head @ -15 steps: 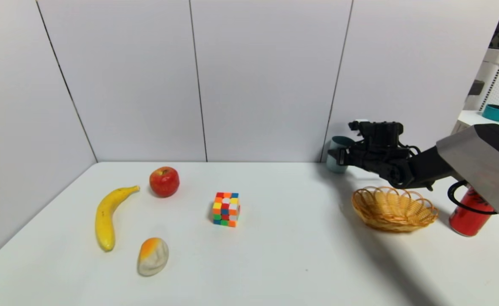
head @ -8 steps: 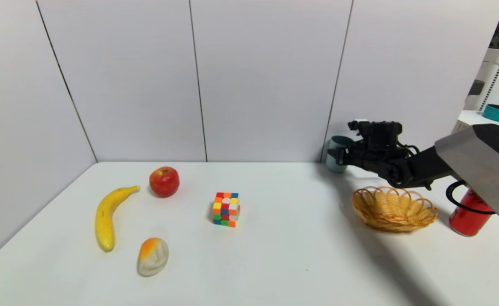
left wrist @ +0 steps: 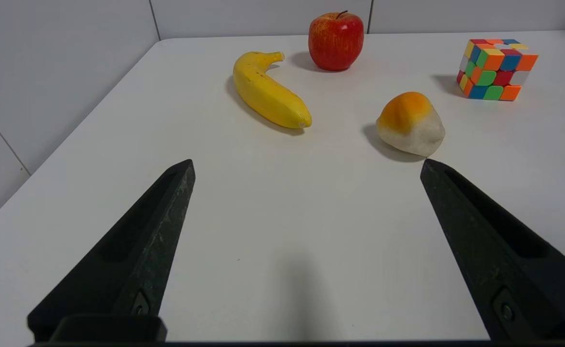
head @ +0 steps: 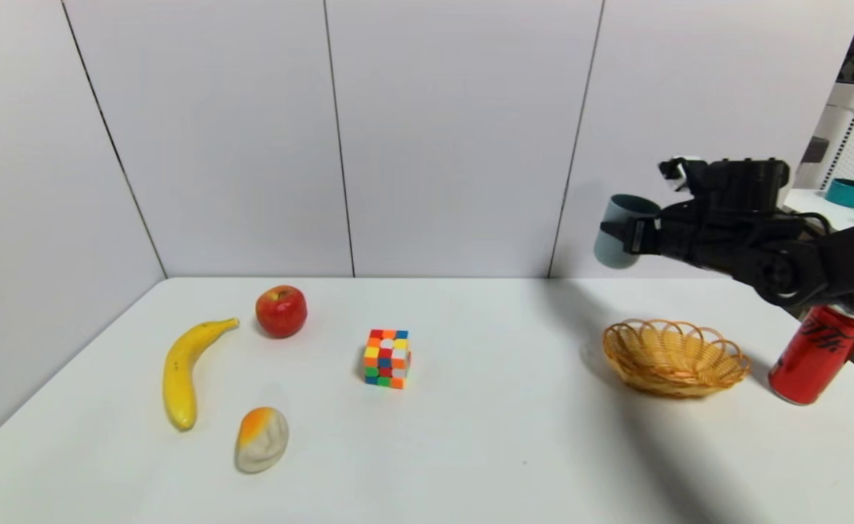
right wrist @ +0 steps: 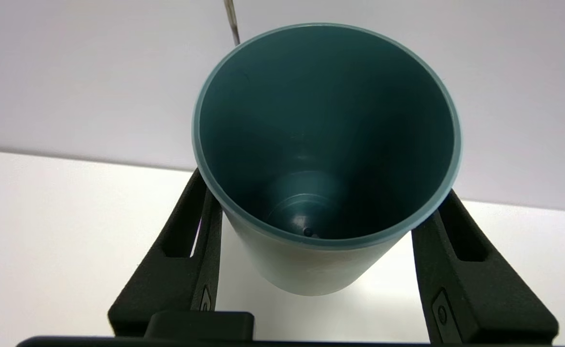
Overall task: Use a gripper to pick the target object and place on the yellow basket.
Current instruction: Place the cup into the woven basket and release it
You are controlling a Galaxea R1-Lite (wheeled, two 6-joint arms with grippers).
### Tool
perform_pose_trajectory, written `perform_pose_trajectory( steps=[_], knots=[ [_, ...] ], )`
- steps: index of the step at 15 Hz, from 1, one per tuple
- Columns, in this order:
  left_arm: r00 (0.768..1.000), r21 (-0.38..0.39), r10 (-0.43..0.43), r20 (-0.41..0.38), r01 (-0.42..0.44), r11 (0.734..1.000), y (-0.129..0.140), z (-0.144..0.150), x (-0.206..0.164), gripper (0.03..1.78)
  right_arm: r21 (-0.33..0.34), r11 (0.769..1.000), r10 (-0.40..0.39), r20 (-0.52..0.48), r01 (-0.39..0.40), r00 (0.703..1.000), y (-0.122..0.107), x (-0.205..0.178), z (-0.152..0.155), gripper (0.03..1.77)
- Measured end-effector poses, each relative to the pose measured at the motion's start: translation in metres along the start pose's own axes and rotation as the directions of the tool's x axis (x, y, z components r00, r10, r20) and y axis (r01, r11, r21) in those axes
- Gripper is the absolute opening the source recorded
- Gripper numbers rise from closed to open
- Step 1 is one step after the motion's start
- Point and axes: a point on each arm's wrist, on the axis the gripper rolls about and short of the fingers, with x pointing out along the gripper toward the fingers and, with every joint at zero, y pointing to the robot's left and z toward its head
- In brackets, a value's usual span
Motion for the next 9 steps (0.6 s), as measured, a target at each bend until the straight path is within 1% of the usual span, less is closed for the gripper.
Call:
perform_pose_trajectory(
  steps=[1,3,5,7,9],
  knots=[
    [1.000,0.000,0.000,0.000,0.000,1.000,0.000,0.000,0.000,1.69,0.003,1.000,0.019,-0.005,-0.019,1.000,0.000,-0.022,0.005,1.08],
    [1.000,0.000,0.000,0.000,0.000,1.000,0.000,0.000,0.000,1.69,0.012,0.998,0.056,-0.042,-0.055,0.998,0.000,-0.066,0.003,1.08],
    [1.000,0.000,0.000,0.000,0.000,1.000,0.000,0.000,0.000,1.69,0.018,0.997,0.073,-0.084,-0.072,0.994,0.002,-0.108,-0.012,1.08],
    [1.000,0.000,0.000,0.000,0.000,1.000,0.000,0.000,0.000,1.69,0.019,0.997,0.076,-0.123,-0.074,0.990,0.005,-0.139,-0.030,1.08],
    [1.000,0.000,0.000,0.000,0.000,1.000,0.000,0.000,0.000,1.69,0.023,0.998,0.055,-0.150,-0.052,0.987,0.002,-0.158,-0.043,1.08]
  ],
)
